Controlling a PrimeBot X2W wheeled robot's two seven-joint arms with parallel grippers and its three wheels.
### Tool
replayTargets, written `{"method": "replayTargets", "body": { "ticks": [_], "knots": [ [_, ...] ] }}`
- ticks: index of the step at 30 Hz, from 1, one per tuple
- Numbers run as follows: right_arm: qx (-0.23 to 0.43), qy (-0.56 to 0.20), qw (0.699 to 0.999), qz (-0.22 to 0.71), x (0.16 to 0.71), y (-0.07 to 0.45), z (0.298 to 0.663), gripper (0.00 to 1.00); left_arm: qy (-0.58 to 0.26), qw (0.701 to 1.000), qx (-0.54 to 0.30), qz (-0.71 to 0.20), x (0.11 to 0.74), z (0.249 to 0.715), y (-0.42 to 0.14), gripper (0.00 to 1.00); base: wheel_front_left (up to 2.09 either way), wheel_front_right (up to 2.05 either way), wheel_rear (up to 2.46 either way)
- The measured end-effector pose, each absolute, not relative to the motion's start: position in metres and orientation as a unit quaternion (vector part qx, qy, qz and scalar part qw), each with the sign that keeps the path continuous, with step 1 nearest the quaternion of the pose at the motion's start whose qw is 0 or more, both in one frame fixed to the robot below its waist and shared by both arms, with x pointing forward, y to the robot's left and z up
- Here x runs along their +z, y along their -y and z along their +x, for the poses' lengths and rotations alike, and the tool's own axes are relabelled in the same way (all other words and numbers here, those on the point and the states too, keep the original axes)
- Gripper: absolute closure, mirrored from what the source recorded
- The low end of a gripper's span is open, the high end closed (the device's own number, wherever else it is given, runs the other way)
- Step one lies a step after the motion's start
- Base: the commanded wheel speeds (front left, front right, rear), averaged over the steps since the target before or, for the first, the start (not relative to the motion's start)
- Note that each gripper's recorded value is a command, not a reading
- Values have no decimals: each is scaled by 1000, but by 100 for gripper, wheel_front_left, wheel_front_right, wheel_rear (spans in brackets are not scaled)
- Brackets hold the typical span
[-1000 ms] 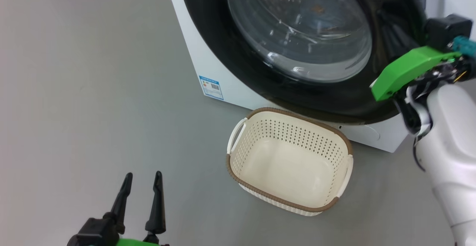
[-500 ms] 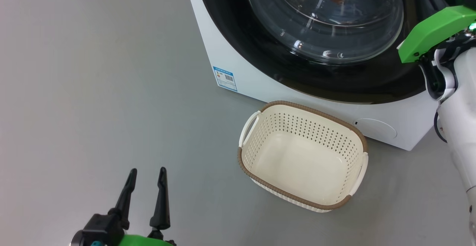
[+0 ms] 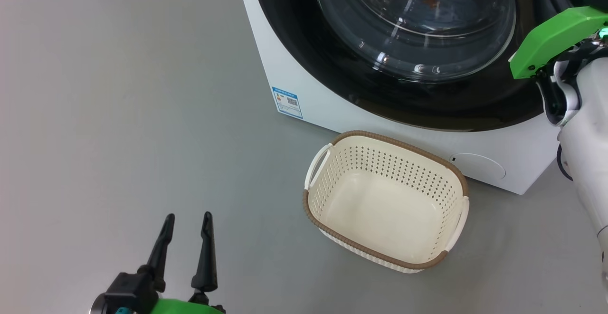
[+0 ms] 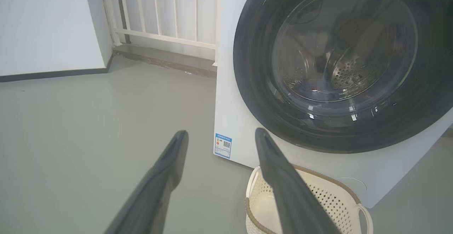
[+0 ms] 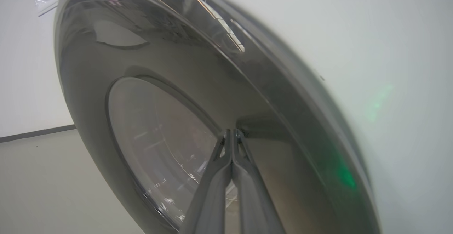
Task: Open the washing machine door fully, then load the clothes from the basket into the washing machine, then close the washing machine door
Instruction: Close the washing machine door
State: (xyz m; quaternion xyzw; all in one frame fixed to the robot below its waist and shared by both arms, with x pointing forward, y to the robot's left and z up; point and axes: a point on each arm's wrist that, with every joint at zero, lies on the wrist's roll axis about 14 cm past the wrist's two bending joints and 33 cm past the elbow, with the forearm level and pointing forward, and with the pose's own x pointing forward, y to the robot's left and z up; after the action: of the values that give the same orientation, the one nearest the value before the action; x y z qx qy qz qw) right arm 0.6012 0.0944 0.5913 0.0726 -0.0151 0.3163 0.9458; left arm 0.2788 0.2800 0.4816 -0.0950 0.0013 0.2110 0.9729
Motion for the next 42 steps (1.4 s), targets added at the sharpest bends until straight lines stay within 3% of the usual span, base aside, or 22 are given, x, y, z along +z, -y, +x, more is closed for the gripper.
{"method": "replayTargets", "body": {
  "ticks": [15,34,35,37,38,39,42],
  "knots": [
    [364,27,930,31,580,-106,553,100,3,978,181,-99,482,285,-269,0,0,0,0],
    [270,9,961,56,528,10,485,100,7,993,70,-99,489,323,-219,0,0,0,0],
    [260,8,964,60,525,17,480,91,5,993,63,-99,489,324,-216,0,0,0,0],
    [244,3,968,59,516,31,468,52,4,994,52,-100,489,327,-209,0,0,0,0],
    [236,1,970,61,512,38,461,21,2,994,47,-100,489,328,-206,0,0,0,0],
    [228,-2,972,63,507,43,454,0,1,994,43,-99,488,329,-204,0,0,0,0],
    [203,-11,976,75,498,60,436,0,-5,995,29,-99,485,331,-196,0,0,0,0]
  ]
}}
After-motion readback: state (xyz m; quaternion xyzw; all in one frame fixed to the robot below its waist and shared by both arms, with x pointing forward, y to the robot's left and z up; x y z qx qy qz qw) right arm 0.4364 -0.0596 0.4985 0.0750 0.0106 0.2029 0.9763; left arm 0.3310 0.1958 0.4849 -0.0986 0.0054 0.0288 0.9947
